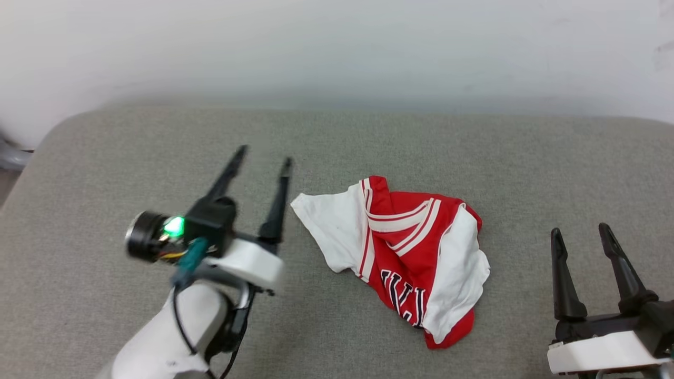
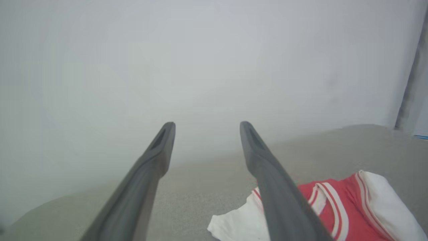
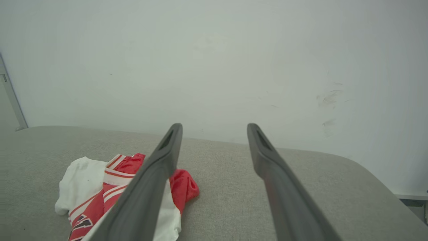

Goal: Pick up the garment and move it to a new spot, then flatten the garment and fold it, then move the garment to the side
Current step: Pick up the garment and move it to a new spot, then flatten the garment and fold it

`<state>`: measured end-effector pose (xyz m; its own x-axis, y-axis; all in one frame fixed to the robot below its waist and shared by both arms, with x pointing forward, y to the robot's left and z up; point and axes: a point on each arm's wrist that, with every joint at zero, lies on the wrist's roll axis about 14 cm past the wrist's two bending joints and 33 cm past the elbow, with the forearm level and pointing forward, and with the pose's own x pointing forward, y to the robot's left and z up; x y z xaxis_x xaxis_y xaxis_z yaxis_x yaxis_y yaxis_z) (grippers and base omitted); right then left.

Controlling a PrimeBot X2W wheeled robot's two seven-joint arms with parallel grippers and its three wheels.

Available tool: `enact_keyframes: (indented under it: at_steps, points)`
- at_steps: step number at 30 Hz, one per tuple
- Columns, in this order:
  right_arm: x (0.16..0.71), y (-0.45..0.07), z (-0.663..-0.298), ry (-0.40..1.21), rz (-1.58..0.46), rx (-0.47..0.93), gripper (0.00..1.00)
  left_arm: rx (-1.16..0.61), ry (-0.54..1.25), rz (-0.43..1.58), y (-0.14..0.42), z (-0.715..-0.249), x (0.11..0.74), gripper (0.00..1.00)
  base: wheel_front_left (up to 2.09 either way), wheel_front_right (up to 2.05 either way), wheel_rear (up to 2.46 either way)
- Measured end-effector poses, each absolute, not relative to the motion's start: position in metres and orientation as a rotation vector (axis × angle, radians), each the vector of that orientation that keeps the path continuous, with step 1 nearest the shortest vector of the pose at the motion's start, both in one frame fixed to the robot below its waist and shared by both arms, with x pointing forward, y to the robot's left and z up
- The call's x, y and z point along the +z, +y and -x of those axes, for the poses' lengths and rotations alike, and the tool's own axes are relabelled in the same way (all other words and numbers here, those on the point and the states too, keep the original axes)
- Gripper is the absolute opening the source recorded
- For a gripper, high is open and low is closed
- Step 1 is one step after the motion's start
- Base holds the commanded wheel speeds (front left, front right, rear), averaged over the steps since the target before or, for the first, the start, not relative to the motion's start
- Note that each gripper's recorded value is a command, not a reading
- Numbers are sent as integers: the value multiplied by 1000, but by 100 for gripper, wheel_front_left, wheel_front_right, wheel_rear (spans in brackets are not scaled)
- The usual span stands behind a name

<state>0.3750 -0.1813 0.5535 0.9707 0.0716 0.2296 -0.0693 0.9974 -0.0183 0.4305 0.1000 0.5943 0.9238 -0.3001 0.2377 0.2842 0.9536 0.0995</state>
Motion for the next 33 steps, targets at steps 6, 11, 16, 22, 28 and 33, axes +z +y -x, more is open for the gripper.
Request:
enact_keyframes:
  at_steps: [6,11,16,22,28,33]
  points:
    - [559,-177,-369,-249,2,83,100,-67,-296,-59,160,-405,597,100,0,0,0]
    - [559,-178,-364,-250,-10,82,100,59,-273,-57,192,-380,582,100,0,0,0]
    - [556,-179,-360,-240,-21,78,100,98,-241,-69,204,-360,565,100,0,0,0]
    - [551,-181,-355,-224,-35,73,100,71,-191,-46,198,-342,545,100,0,0,0]
    - [544,-182,-351,-202,-50,68,100,49,-177,-32,195,-334,538,100,0,0,0]
    - [539,-184,-348,-187,-61,63,100,52,-170,-33,197,-332,535,100,0,0,0]
